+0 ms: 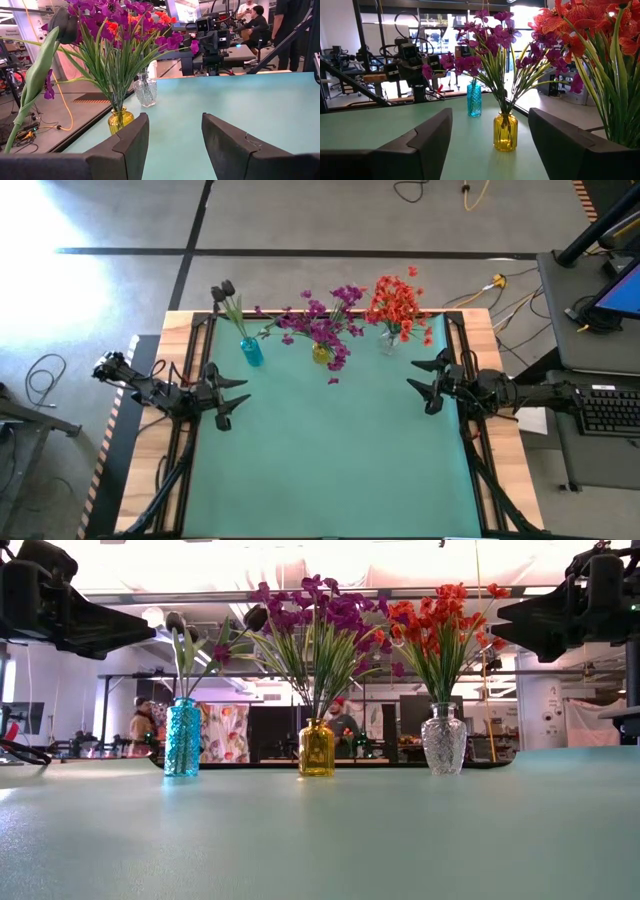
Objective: Sort flowers into vase by color
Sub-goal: Return to Home Position
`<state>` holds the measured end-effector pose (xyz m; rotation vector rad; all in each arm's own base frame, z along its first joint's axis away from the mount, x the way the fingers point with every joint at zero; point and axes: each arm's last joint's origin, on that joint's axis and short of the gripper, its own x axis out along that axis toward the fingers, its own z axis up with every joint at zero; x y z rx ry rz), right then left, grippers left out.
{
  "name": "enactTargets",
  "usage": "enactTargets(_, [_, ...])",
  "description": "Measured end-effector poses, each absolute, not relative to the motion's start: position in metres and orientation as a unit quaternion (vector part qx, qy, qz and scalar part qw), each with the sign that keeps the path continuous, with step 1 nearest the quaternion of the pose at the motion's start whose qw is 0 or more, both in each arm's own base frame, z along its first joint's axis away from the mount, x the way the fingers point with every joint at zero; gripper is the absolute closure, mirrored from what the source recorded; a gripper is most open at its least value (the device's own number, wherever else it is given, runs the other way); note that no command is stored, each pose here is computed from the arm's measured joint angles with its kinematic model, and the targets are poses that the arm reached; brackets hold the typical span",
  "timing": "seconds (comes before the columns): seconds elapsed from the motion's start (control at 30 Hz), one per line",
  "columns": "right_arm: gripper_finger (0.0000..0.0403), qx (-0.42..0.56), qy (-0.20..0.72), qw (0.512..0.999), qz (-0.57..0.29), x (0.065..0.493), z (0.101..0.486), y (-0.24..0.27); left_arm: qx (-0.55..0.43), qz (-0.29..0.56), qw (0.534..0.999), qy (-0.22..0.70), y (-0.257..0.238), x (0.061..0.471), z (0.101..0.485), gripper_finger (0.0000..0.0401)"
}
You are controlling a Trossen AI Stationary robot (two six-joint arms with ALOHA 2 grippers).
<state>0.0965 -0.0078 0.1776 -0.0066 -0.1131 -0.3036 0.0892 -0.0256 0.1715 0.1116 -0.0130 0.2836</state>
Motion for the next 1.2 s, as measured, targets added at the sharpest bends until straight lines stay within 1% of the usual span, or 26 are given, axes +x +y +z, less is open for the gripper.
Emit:
enactTargets(0.13, [0.0151,-0.003,-0.056,0.987,-0.151,0.0965,0.1776,-0.0078,0.056,0.141,0.988,-0.006,-0.0256,0.0892,0.1714,0.0233])
enactTargets(0.47, [0.0142,-0.003,-0.056,0.987,-0.151,0.0965,0.1776,-0.0077,0.056,0.141,0.988,-0.006,-0.0255,0.0892,0.1715,0.0233])
enactTargets(0.9, [0.0153,-0.003,-0.056,0.987,-0.151,0.0965,0.1776,-0.0078,0.056,0.141,0.988,-0.006,-0.0256,0.0892,0.1714,0.0233])
enactTargets(1.2, [0.0142,-0.003,-0.056,0.987,-0.151,0.0965,0.1776,-0.0077,0.056,0.141,0.988,-0.006,-0.0256,0.0892,0.1714,0.0233])
